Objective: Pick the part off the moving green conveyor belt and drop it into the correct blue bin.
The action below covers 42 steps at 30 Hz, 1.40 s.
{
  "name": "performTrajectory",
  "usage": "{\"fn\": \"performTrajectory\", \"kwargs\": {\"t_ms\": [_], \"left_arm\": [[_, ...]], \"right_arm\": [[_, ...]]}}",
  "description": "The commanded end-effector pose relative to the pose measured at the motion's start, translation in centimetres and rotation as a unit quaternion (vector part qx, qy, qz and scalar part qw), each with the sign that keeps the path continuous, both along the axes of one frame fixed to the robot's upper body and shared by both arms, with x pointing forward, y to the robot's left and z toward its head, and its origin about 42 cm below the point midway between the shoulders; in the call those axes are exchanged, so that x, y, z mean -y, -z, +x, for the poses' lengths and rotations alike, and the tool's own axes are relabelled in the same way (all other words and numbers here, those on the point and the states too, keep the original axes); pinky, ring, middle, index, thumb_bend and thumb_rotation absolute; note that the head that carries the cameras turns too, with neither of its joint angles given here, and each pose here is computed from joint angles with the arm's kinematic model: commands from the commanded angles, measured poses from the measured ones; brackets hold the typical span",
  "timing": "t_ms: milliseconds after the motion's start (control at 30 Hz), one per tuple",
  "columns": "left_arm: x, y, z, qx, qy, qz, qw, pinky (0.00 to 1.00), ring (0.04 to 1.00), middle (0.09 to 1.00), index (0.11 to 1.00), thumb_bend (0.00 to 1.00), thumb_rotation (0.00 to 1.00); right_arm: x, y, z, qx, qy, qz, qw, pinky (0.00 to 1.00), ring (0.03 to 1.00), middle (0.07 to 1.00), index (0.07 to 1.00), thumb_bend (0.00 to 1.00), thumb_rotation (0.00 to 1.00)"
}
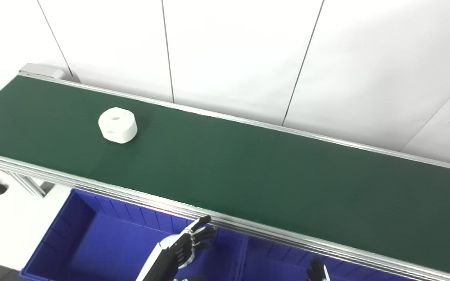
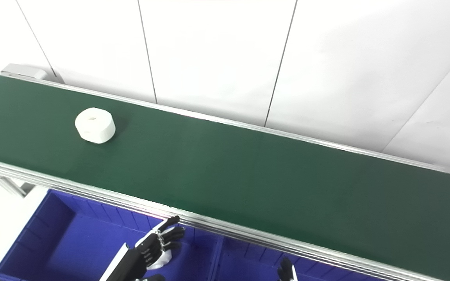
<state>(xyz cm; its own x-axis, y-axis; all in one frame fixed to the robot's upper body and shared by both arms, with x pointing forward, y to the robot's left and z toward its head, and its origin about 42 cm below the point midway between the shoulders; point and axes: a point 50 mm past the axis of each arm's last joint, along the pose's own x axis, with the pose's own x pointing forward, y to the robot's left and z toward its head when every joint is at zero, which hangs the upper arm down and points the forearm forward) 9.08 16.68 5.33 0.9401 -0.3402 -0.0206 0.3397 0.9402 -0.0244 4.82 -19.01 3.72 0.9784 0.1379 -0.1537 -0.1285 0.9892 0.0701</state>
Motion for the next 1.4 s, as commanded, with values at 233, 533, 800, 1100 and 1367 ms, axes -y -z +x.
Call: {"fn": "performTrajectory", "kwargs": {"t_ms": [233,533,800,1100,1367], "left_arm": [[0.9,-0.4,0.0,0.014,-0.001,0.006,1.000,0.77,0.847,0.849,0.897,0.81,0.70],[0.7,-2.9,2.7,0.083,0.012,0.011,0.996,0.76,0.869,0.873,0.890,0.81,0.67],[-1.5,-11.1,9.8,0.234,0.001,0.041,0.971,0.76,0.876,0.887,0.884,0.94,0.51],[-4.5,-16.8,17.8,0.338,0.008,0.237,0.911,0.94,0.976,0.972,0.962,0.91,0.52],[-7.2,-18.8,25.0,0.376,0.019,0.415,0.828,0.84,0.945,0.956,0.939,0.94,0.42]], "right_arm": [[0.6,-0.6,0.0,0.031,-0.002,0.004,1.000,1.00,1.000,1.000,1.000,0.91,1.00],[0.4,-0.5,0.8,0.038,0.001,0.016,0.999,1.00,1.000,1.000,1.000,0.91,0.99],[0.0,-1.2,1.1,0.044,-0.001,0.014,0.999,1.00,1.000,1.000,1.000,0.92,0.99],[-0.3,-1.8,0.8,0.041,-0.001,0.011,0.999,1.00,1.000,1.000,1.000,0.90,1.00],[-0.3,-1.9,0.9,0.036,-0.010,0.006,0.999,1.00,1.000,1.000,1.000,0.90,1.00]]}}
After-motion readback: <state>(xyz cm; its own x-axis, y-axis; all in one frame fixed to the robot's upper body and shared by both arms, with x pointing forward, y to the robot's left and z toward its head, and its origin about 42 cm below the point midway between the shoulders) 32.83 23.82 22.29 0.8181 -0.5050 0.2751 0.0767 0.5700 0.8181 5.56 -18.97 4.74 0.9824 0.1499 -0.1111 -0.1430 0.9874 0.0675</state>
